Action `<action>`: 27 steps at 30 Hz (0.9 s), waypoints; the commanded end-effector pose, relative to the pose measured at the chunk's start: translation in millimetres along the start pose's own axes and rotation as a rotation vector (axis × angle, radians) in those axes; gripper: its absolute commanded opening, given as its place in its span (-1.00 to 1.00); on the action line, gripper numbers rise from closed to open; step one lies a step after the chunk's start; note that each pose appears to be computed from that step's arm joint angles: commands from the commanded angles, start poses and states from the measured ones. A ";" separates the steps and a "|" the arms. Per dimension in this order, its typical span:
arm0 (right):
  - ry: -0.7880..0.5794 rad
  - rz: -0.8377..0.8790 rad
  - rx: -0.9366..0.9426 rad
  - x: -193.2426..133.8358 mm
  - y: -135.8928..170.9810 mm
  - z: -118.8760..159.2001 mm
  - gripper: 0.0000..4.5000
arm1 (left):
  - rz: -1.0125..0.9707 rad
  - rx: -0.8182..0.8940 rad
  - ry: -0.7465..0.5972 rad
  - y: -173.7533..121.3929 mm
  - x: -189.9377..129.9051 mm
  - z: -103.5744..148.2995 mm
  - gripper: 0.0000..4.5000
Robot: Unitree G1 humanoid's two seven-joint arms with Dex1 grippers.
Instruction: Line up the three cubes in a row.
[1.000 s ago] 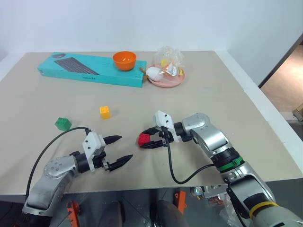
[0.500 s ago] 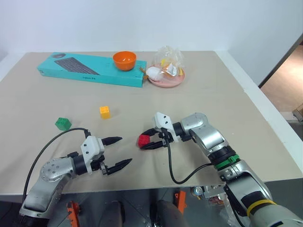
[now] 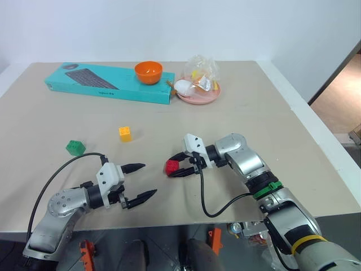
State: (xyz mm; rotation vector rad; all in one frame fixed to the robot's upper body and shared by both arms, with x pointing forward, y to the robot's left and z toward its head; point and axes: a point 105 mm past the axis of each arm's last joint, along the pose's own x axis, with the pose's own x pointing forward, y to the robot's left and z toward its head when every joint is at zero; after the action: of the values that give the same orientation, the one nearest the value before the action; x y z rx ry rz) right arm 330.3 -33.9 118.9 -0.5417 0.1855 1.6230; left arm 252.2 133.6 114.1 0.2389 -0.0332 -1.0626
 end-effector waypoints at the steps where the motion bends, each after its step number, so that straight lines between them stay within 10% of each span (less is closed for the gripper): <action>1: -0.003 -0.019 -0.045 -5.7 -7.3 8.5 0.50 | 0.003 0.047 -0.020 0.2 1.1 10.1 1.00; 4: -0.007 -0.021 -0.049 -6.8 -7.4 9.8 0.97 | 0.004 0.048 -0.020 0.1 1.9 10.0 1.00; 27: -0.273 -0.252 -0.034 -35.4 14.2 81.2 0.99 | 0.648 -0.018 -0.108 82.3 -30.3 18.8 1.00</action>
State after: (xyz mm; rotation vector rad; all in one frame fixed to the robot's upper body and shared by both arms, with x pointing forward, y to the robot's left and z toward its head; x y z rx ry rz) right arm 302.1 -32.3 187.5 -0.3589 -0.0401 1.4574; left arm 302.4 186.7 144.0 0.1247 -0.1533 -0.4956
